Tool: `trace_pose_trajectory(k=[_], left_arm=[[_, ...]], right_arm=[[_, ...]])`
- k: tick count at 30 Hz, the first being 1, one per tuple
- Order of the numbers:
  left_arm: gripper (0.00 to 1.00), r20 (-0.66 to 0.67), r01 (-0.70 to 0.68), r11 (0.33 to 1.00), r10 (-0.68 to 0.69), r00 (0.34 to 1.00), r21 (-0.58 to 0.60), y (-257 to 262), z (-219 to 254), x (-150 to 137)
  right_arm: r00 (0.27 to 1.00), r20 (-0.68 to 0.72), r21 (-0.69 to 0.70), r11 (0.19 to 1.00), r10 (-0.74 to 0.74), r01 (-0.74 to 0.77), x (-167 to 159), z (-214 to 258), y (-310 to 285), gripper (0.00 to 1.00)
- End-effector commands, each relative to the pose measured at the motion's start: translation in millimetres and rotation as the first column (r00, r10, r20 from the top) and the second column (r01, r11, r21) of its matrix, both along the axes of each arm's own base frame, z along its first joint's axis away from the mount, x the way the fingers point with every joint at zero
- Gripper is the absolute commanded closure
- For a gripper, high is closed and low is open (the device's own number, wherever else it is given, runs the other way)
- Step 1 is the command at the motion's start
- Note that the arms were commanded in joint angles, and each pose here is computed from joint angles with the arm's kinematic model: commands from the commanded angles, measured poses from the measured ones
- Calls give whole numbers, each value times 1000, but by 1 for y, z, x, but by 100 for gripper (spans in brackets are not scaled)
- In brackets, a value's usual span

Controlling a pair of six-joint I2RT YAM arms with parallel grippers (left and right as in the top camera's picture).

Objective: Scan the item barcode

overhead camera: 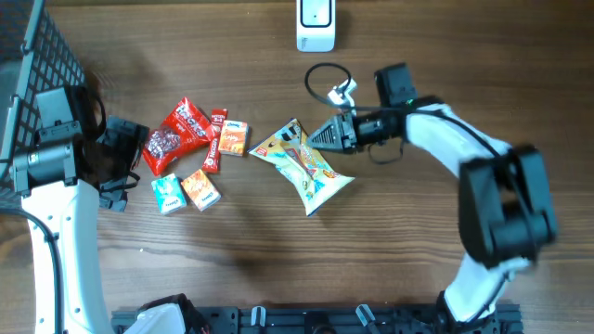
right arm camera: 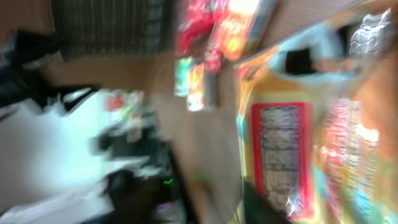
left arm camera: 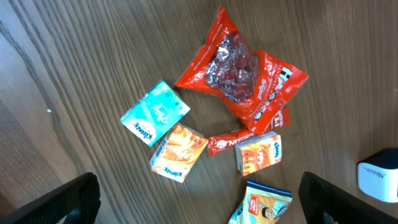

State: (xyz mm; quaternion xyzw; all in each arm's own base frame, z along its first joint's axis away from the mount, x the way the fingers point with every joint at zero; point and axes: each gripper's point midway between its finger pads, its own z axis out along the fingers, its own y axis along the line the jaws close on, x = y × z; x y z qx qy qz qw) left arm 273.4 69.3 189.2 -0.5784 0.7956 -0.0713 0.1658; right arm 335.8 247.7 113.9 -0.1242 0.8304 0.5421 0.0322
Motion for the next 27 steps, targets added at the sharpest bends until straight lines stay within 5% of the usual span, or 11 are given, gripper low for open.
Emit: trace_pose_trajectory(k=[1, 5, 10, 17, 27], left_arm=[[0, 1, 2, 1000, -2, 1000, 18, 4, 1, 1], [0, 9, 2, 1000, -2, 1000, 20, 5, 2, 3], [0, 7, 2, 1000, -2, 1000, 19, 4, 1, 2], [0, 4, 2, 1000, -2, 1000, 18, 4, 1, 1], [0, 11, 1, 1000, -2, 1000, 20, 5, 2, 3]], right_arm=[[940, 332, -419, 880, -80, 223, 32, 28, -43, 4], [889, 457, -633, 692, -27, 346, 25, 34, -66, 0], [899, 434, -618, 747, 63, 246, 5, 22, -22, 0], [886, 391, -823, 525, 250, 216, -12, -43, -7, 0], [886, 261, -919, 379, 384, 107, -40, -101, 1, 0]])
